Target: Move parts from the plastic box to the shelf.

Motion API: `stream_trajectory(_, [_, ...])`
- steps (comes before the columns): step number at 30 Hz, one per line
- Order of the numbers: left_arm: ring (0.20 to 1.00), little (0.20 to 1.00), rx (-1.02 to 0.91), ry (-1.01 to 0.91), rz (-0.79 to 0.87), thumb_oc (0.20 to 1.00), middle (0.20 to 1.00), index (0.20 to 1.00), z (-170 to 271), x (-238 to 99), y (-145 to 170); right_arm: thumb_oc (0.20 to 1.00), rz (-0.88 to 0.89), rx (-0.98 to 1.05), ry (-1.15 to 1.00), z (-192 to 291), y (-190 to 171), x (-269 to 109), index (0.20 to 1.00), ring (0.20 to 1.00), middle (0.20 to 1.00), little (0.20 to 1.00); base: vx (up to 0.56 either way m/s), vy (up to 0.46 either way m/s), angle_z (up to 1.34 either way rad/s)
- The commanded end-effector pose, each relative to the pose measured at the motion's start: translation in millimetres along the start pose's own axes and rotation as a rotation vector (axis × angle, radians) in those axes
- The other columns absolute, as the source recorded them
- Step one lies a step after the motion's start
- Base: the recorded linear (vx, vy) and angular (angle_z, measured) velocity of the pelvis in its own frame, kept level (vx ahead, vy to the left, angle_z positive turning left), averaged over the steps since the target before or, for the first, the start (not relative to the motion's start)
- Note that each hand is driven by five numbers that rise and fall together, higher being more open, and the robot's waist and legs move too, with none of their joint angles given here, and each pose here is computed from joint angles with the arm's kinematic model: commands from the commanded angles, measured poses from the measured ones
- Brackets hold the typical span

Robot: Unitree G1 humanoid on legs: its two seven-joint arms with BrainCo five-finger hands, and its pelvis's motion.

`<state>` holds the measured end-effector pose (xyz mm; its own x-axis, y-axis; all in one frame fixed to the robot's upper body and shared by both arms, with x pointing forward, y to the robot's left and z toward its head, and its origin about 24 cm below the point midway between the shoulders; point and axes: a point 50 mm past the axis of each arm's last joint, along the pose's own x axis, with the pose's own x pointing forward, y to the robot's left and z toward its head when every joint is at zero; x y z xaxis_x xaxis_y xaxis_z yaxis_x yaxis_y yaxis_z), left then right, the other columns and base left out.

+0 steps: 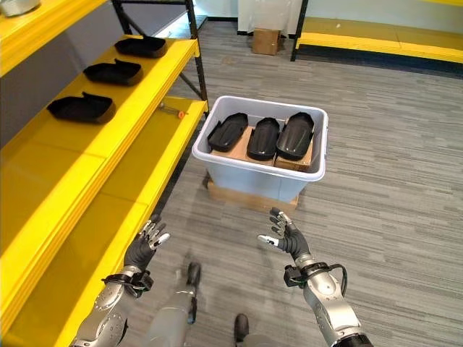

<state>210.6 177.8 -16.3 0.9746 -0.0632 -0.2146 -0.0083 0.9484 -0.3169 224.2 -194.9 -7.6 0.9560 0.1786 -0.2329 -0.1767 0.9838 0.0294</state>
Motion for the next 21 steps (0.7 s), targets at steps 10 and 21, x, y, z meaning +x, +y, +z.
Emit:
stream_trajectory(10, [1.0, 1.0, 0.078, -0.171, 0.019, 1.0, 1.0, 1.0, 37, 9, 6, 1.0, 0.038, 0.02, -0.119, 20, 18, 12, 1.0, 1.0, 1.0, 1.0, 0.22, 0.146, -0.33])
stream_trajectory(21, [1.0, 1.0, 0.139, -0.206, -0.002, 1.0, 1.0, 1.0, 50, 15, 2, 1.0, 0.109, 0.036, -0.149, 27, 38, 18, 1.0, 1.0, 1.0, 1.0, 0.1, 0.147, 0.01])
